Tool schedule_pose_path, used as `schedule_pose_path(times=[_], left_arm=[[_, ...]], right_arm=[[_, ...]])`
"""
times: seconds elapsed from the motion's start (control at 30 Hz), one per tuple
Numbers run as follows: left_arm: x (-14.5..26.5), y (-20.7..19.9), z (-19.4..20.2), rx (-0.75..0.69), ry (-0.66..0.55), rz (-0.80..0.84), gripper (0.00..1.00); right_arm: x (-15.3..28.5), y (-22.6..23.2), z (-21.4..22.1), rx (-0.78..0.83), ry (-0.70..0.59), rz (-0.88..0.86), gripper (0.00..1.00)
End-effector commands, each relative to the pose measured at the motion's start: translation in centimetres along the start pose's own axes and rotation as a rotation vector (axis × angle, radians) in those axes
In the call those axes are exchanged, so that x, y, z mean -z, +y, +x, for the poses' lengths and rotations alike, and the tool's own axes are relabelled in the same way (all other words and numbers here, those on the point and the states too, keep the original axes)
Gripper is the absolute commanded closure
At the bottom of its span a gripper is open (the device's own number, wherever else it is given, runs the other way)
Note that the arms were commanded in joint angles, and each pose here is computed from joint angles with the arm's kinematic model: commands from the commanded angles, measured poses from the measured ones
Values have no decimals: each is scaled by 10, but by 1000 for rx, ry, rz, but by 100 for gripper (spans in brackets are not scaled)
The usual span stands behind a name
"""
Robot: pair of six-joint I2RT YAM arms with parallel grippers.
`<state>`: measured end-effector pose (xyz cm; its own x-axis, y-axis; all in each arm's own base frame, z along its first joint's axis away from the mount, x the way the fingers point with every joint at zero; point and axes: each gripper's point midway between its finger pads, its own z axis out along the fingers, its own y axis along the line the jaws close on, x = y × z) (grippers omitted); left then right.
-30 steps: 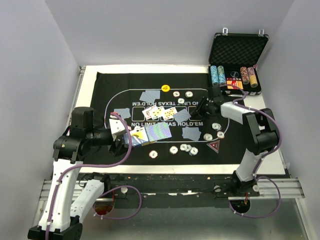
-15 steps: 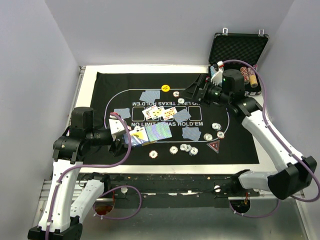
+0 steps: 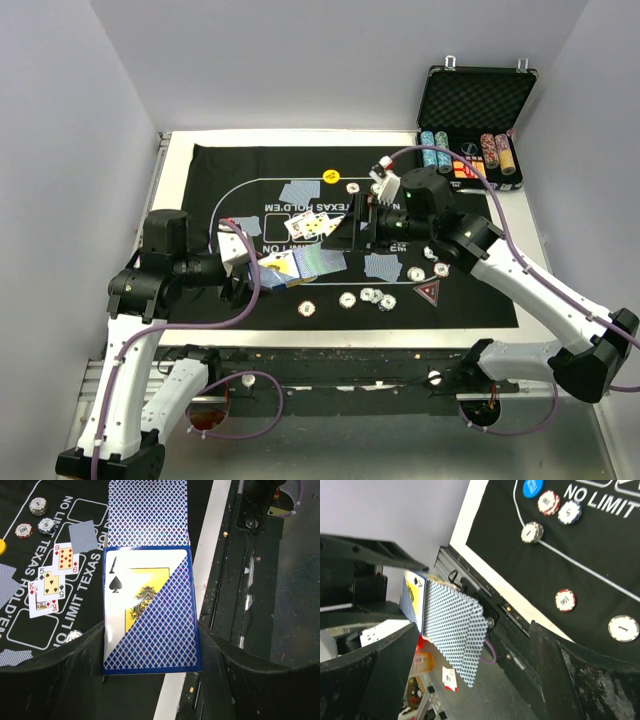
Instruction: Distribute texas hold em gaming equipment
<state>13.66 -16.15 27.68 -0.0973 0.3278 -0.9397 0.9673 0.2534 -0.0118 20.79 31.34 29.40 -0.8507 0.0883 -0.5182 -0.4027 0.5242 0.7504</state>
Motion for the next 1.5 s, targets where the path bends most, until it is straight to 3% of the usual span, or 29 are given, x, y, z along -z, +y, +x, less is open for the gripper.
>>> schedule_pose_path(times=[0.0,0.2,0.5,0.73,1.47], left_arm=[[-2,-3,-11,-14,-48,32,80],[-1,-2,-11,-18,-46,28,80],[-1,-2,-11,-21,-43,24,80],[-1,-3,-12,-21,-47,27,80],[0,-3,-11,-25,-44,23,81]], right_arm=[[4,1,16,-15,3,30,0],[-13,0,38,-6,49,71,9],[-8,-5,27,12,-5,156,42],[-1,-14,22,23,-27,223,57],[29,8,1,73,-88,228,60]])
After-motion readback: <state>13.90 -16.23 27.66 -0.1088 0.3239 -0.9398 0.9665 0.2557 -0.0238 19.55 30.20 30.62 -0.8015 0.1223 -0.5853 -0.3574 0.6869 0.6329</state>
